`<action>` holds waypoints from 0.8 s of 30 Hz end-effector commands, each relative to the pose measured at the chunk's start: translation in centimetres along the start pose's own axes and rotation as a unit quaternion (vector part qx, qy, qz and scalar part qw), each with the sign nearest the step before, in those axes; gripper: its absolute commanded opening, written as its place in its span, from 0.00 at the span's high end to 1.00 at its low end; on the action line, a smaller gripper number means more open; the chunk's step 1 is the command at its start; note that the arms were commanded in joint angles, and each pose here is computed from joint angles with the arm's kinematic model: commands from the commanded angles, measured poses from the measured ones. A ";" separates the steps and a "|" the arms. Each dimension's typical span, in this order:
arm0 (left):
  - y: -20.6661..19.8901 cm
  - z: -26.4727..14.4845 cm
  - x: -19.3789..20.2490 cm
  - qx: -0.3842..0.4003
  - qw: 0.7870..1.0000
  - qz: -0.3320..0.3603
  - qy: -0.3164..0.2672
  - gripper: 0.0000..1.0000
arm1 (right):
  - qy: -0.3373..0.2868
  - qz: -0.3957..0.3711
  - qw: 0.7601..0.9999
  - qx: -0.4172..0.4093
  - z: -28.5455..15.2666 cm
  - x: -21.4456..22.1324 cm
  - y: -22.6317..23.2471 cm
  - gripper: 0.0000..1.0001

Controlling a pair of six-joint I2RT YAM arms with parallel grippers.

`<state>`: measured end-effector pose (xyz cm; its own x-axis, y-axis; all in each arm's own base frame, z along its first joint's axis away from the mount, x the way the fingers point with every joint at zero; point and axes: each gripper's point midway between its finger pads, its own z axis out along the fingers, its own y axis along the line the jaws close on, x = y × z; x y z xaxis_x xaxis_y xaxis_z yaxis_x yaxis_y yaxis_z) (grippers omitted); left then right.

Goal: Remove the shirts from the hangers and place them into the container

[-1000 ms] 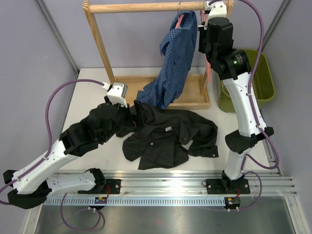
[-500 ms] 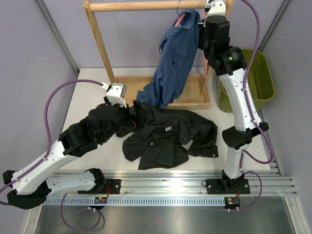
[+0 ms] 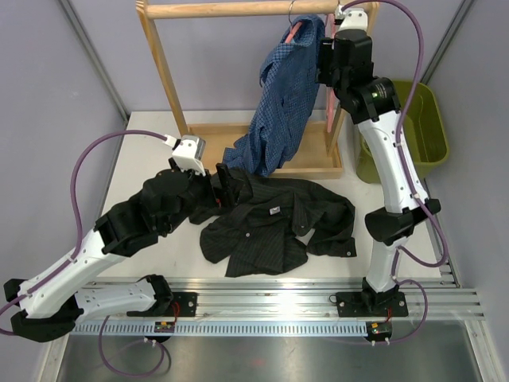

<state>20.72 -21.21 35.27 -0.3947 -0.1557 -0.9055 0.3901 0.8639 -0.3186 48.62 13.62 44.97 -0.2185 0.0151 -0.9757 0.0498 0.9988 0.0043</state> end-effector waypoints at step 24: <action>-1.2 0.0 -1.3 0.043 0.998 -0.012 -0.051 0.01 | 0.100 0.147 0.941 -0.289 -24.0 11.7 0.3 0.01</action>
<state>20.68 -21.53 34.66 -0.3727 -0.1695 -0.9124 0.4163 0.8482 -0.3276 23.35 10.69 44.18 -0.2406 0.2394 -0.9406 -0.2910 0.9067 0.3052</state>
